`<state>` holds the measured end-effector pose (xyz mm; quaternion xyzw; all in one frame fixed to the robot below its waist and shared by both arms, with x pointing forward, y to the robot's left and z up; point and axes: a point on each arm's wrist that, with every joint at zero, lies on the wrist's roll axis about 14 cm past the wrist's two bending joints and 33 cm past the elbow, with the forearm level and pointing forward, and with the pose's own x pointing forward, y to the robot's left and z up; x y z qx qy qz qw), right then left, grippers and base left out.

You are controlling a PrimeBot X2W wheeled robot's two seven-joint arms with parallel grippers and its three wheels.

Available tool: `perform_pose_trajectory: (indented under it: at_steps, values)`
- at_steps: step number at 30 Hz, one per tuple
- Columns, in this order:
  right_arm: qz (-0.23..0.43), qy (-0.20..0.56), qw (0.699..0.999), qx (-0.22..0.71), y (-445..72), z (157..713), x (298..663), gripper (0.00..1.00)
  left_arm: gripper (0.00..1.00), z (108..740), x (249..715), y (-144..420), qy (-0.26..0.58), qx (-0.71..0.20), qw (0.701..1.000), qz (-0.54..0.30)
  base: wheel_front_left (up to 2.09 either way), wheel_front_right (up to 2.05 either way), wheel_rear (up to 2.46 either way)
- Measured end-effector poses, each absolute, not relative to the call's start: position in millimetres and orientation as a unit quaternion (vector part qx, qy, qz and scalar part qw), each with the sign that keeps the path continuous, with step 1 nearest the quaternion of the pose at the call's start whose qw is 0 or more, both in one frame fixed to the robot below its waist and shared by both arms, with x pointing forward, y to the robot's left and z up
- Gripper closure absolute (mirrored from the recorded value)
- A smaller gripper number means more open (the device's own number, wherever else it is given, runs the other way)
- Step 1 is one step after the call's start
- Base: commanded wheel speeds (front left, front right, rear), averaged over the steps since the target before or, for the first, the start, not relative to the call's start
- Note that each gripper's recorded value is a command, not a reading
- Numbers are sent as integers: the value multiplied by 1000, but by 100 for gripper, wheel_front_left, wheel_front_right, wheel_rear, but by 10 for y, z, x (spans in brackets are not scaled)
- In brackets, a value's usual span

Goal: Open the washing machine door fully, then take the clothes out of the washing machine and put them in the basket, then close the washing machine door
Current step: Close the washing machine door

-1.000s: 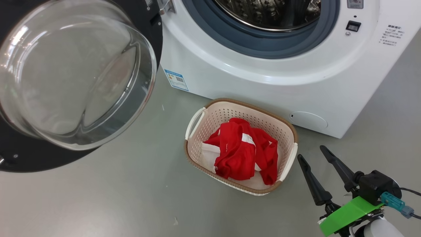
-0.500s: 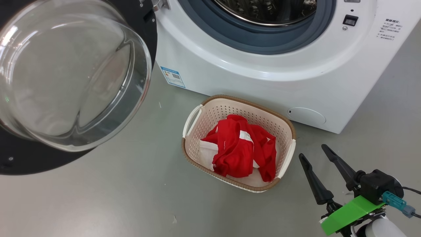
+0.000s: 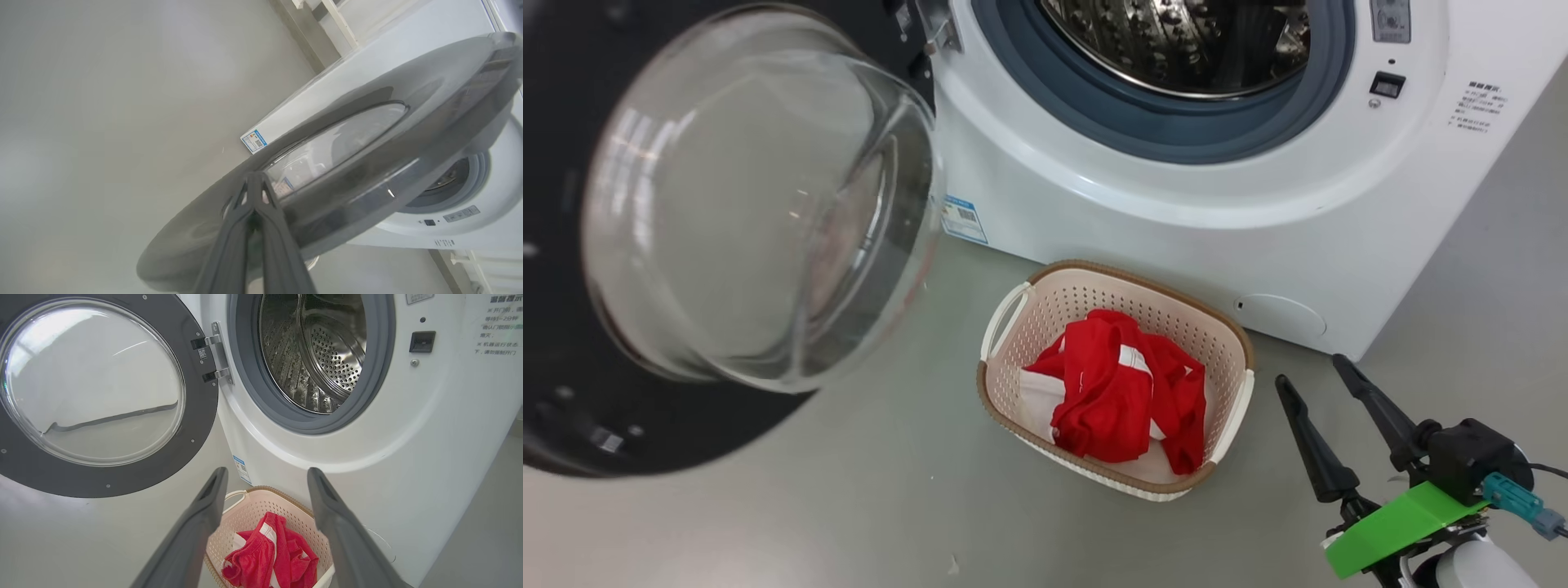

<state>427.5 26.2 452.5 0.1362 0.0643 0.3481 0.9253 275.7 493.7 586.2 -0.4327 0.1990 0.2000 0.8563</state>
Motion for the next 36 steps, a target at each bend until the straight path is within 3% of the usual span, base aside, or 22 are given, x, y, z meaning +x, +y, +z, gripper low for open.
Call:
perform_pose_trajectory:
  at_steps: [7,20,36]
  values:
    - [337,59,929,138,200,4593,4200,0,100,5859,2898,4158,250,-421,871,42,0,0,0]
    - [304,50,941,140,-26,4648,4185,0,100,6082,3082,3450,261,-353,894,-90,0,0,0]
    - [226,37,962,146,-548,4676,4203,0,100,6211,3859,2317,209,-320,896,-228,0,0,0]
